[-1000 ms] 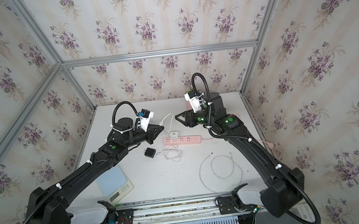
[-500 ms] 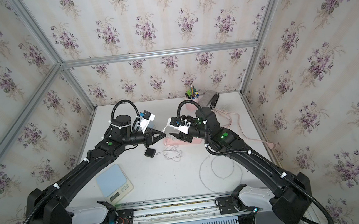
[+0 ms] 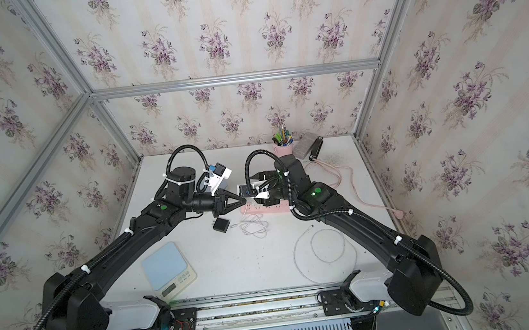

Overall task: Charge the electronic scale
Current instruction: Insert the charging cable into the plug.

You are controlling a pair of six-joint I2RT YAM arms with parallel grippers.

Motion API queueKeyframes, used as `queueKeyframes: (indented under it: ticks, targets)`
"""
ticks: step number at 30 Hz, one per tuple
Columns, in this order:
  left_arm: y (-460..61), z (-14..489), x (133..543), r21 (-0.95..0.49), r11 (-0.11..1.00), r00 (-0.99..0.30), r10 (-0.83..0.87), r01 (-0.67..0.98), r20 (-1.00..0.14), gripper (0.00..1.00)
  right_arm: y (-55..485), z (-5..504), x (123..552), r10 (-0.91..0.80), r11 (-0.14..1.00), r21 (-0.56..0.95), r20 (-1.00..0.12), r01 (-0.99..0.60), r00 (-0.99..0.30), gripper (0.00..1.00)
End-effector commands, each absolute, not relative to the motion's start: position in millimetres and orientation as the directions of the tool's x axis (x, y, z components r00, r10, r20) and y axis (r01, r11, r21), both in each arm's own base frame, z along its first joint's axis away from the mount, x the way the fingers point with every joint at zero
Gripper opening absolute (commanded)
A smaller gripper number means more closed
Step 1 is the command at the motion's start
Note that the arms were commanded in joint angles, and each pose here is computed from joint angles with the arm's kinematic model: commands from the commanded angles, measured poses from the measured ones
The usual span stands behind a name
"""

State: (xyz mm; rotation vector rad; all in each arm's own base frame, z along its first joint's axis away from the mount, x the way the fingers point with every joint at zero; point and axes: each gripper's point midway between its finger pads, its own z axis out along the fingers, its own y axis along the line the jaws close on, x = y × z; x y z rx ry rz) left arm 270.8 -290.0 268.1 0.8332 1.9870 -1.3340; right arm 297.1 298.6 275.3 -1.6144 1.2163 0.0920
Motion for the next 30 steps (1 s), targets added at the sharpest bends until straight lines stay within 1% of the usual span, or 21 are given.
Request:
queueKeyframes:
  ticks: [1, 2, 4, 5, 7, 8, 9, 10, 11, 12, 13, 15, 17, 19, 20, 21, 25, 30]
  targets:
    - [-292, 271, 262, -0.572, 0.246, -0.618, 0.188, 0.782, -0.764, 0.00, 303, 279, 301, -0.643, 0.063, -0.714, -0.563, -0.697, 0.519, 0.44]
    - [-292, 271, 260, -0.573, 0.239, -0.617, 0.190, 0.784, -0.764, 0.00, 304, 278, 300, -0.639, 0.061, -0.710, -0.568, -0.702, 0.519, 0.37]
    - [-291, 269, 260, -0.571, 0.243, -0.616, 0.193, 0.784, -0.764, 0.00, 305, 278, 297, -0.627, 0.068, -0.693, -0.589, -0.718, 0.509, 0.11]
    - [-290, 269, 260, -0.561, 0.251, -0.609, 0.194, 0.789, -0.769, 0.00, 305, 277, 294, -0.620, 0.068, -0.683, -0.600, -0.728, 0.505, 0.00]
    - [-286, 267, 262, -0.530, 0.284, -0.589, 0.192, 0.799, -0.785, 0.01, 304, 277, 288, -0.613, 0.076, -0.649, -0.629, -0.757, 0.478, 0.00]
    - [-282, 267, 264, -0.501, 0.311, -0.569, 0.188, 0.808, -0.801, 0.04, 303, 276, 285, -0.613, 0.083, -0.622, -0.648, -0.779, 0.451, 0.00]
    - [-278, 267, 267, -0.466, 0.344, -0.545, 0.186, 0.815, -0.817, 0.15, 302, 273, 283, -0.622, 0.086, -0.586, -0.663, -0.806, 0.416, 0.00]
    - [-274, 269, 269, -0.427, 0.368, -0.515, 0.185, 0.826, -0.837, 0.29, 300, 271, 281, -0.632, 0.091, -0.556, -0.673, -0.827, 0.383, 0.00]
    - [-269, 270, 270, -0.381, 0.400, -0.482, 0.187, 0.833, -0.856, 0.46, 298, 266, 279, -0.647, 0.092, -0.522, -0.678, -0.848, 0.348, 0.00]
    - [-263, 272, 273, -0.332, 0.438, -0.446, 0.186, 0.835, -0.876, 0.52, 294, 259, 276, -0.666, 0.090, -0.492, -0.676, -0.866, 0.315, 0.00]
    - [-257, 276, 274, -0.288, 0.465, -0.409, 0.184, 0.837, -0.894, 0.54, 292, 254, 274, -0.679, 0.092, -0.472, -0.674, -0.877, 0.291, 0.00]
    - [-246, 284, 276, -0.192, 0.522, -0.319, 0.165, 0.831, -0.933, 0.54, 286, 246, 269, -0.695, 0.108, -0.425, -0.679, -0.899, 0.238, 0.00]
    - [-240, 296, 273, -0.087, 0.534, -0.191, 0.142, 0.841, -0.971, 0.58, 285, 245, 264, -0.690, 0.134, -0.371, -0.700, -0.919, 0.183, 0.00]
    - [-237, 307, 269, 0.021, 0.546, -0.052, 0.118, 0.837, -0.992, 0.58, 286, 242, 258, -0.685, 0.144, -0.309, -0.717, -0.940, 0.131, 0.00]
    - [-238, 308, 266, 0.081, 0.546, 0.011, 0.130, 0.834, -0.991, 0.57, 286, 239, 256, -0.683, 0.150, -0.275, -0.723, -0.950, 0.102, 0.00]
    - [-239, 308, 264, 0.126, 0.545, 0.048, 0.154, 0.829, -0.987, 0.56, 287, 236, 254, -0.685, 0.156, -0.243, -0.725, -0.957, 0.072, 0.00]
    - [-255, 301, 256, 0.225, 0.474, 0.105, 0.267, 0.851, -0.958, 0.56, 287, 226, 253, -0.696, 0.184, -0.170, -0.718, -0.968, -0.006, 0.00]
    - [-266, 296, 256, 0.225, 0.429, 0.100, 0.294, 0.875, -0.950, 0.44, 288, 228, 251, -0.687, 0.179, -0.166, -0.726, -0.970, -0.002, 0.00]
